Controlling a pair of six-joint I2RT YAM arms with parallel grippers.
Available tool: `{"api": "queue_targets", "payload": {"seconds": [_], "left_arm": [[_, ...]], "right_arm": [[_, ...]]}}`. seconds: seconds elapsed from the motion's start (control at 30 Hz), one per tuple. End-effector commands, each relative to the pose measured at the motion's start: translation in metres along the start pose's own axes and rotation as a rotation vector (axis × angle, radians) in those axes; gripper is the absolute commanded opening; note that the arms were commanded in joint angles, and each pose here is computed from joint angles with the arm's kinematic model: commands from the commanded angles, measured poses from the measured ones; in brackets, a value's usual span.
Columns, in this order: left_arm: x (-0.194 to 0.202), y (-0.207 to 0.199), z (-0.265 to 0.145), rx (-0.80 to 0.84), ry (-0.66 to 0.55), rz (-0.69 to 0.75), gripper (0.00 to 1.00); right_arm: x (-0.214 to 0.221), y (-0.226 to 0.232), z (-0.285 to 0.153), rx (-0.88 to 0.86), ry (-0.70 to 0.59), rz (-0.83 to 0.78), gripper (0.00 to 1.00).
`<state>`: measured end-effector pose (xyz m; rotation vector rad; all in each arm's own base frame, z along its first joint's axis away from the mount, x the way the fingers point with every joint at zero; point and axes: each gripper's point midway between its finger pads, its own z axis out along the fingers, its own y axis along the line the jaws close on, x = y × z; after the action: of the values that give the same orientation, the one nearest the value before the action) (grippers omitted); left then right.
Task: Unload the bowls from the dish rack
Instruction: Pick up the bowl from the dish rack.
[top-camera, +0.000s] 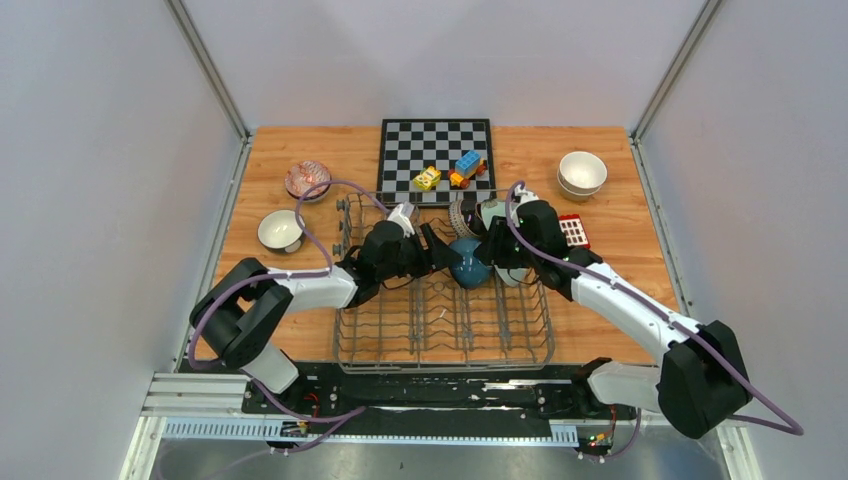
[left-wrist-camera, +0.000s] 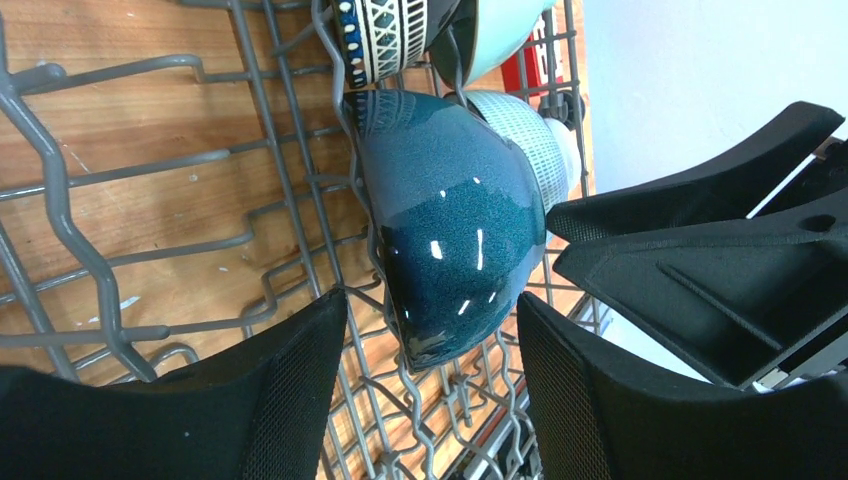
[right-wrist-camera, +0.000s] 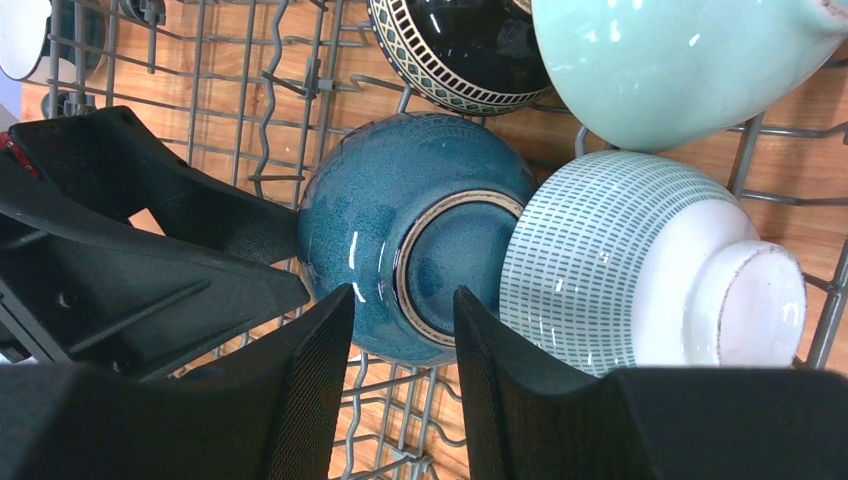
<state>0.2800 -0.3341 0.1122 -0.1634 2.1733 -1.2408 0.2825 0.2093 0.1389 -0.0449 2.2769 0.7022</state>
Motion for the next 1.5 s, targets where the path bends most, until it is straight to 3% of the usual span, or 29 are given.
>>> {"api": "queue_targets", "payload": {"seconds": [0.0, 1.03, 1.47], "left_arm": [[-0.007, -0.016, 0.005, 0.082, -0.008, -0.010, 0.64], [-0.003, -0.039, 0.008, 0.253, 0.003, -0.049, 0.37], [-0.003, -0.048, 0.005, 0.339, -0.017, -0.086, 0.12]], "right_arm": [[-0.013, 0.007, 0.001, -0.025, -0.023, 0.023, 0.43], [-0.006, 0.006, 0.002, -0.037, 0.006, 0.038, 0.35], [-0.007, 0.009, 0.001, -0.057, 0.009, 0.041, 0.33]]}}
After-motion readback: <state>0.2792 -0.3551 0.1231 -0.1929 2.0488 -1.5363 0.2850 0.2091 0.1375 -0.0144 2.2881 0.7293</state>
